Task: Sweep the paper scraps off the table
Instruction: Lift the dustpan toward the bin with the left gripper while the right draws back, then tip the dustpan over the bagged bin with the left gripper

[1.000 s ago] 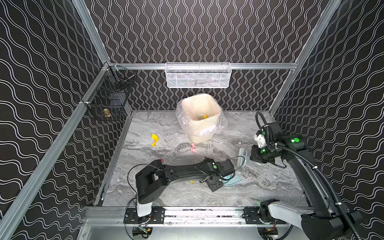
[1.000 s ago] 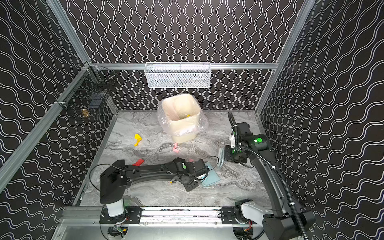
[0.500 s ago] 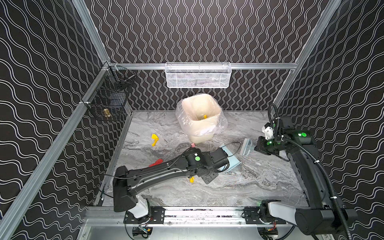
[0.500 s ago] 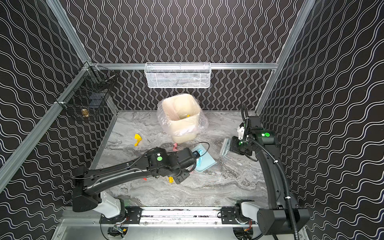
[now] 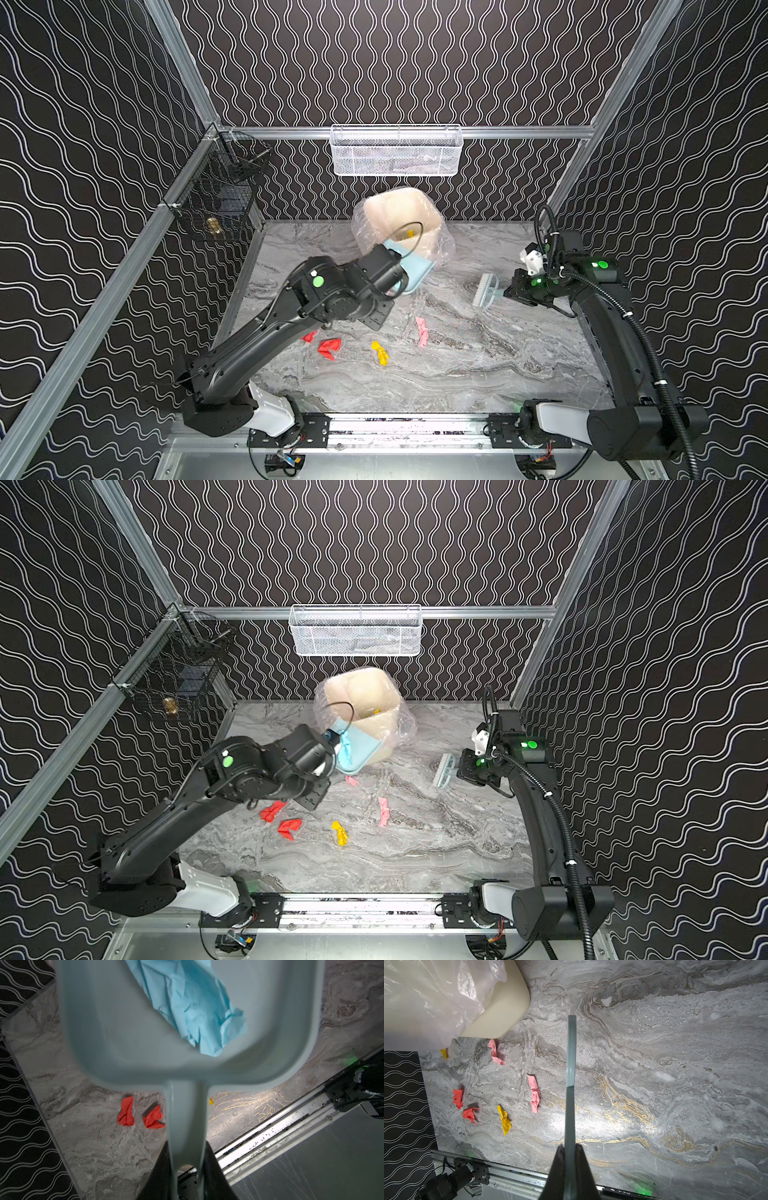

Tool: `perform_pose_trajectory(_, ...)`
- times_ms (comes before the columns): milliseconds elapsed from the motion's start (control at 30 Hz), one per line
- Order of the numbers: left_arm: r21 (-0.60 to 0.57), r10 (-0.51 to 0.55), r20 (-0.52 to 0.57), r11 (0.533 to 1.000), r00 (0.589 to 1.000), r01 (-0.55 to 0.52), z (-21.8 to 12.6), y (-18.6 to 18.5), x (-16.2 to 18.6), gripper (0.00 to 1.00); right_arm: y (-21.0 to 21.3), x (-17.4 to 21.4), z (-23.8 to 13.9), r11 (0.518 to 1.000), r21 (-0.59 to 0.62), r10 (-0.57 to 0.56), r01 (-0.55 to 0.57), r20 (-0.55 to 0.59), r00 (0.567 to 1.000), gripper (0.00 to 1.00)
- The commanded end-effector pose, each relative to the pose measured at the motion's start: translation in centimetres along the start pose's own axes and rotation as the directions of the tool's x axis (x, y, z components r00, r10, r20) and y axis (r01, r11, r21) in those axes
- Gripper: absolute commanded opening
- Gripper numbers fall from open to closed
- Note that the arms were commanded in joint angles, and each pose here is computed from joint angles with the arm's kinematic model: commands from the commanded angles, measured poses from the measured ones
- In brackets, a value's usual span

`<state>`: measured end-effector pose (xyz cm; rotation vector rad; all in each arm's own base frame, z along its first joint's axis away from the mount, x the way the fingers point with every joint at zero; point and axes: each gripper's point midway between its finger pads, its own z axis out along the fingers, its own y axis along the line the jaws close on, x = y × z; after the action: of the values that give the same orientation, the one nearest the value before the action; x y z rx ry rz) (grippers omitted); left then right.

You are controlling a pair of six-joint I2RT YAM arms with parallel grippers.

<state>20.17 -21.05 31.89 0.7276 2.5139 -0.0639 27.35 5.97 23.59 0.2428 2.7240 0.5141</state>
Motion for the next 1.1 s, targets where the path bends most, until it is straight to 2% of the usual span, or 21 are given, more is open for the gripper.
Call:
perform_pose_trajectory(0, -0.022, -0.025, -0.050, 0.999, 0.998, 0.024, -0.8, 1.9, 0.7, 0.00, 0.4, -0.3, -0.2, 1.000, -0.024, -0.014, 0.014, 0.013, 1.000, 0.00)
perform_pose_trajectory(200, -0.046, -0.092, -0.059, 0.995, 0.994, 0.090, -1.1, 5.9, -0.8, 0.00, 0.6, -0.1, -0.4, 0.999, -0.034, -0.013, 0.014, 0.016, 1.000, 0.00)
perform_pose_trajectory(500, -0.065, -0.154, -0.098, 0.987, 0.983, 0.148, 1.5, 10.9, -3.4, 0.00, 0.8, 0.6, -0.6, 0.999, -0.052, -0.011, 0.012, 0.011, 1.000, 0.00)
perform_pose_trajectory(800, -0.189, -0.160, -0.118, 0.973, 0.980, 0.136, 3.8, 13.9, -5.8, 0.00, 0.6, 1.3, -0.4, 0.998, -0.054, -0.009, 0.009, 0.001, 1.000, 0.00)
perform_pose_trajectory(1067, -0.266, -0.141, -0.140, 0.959, 0.980, 0.100, 5.2, 14.8, -6.8, 0.00, 0.6, 2.0, 0.1, 0.998, -0.063, -0.009, 0.008, -0.017, 1.000, 0.00)
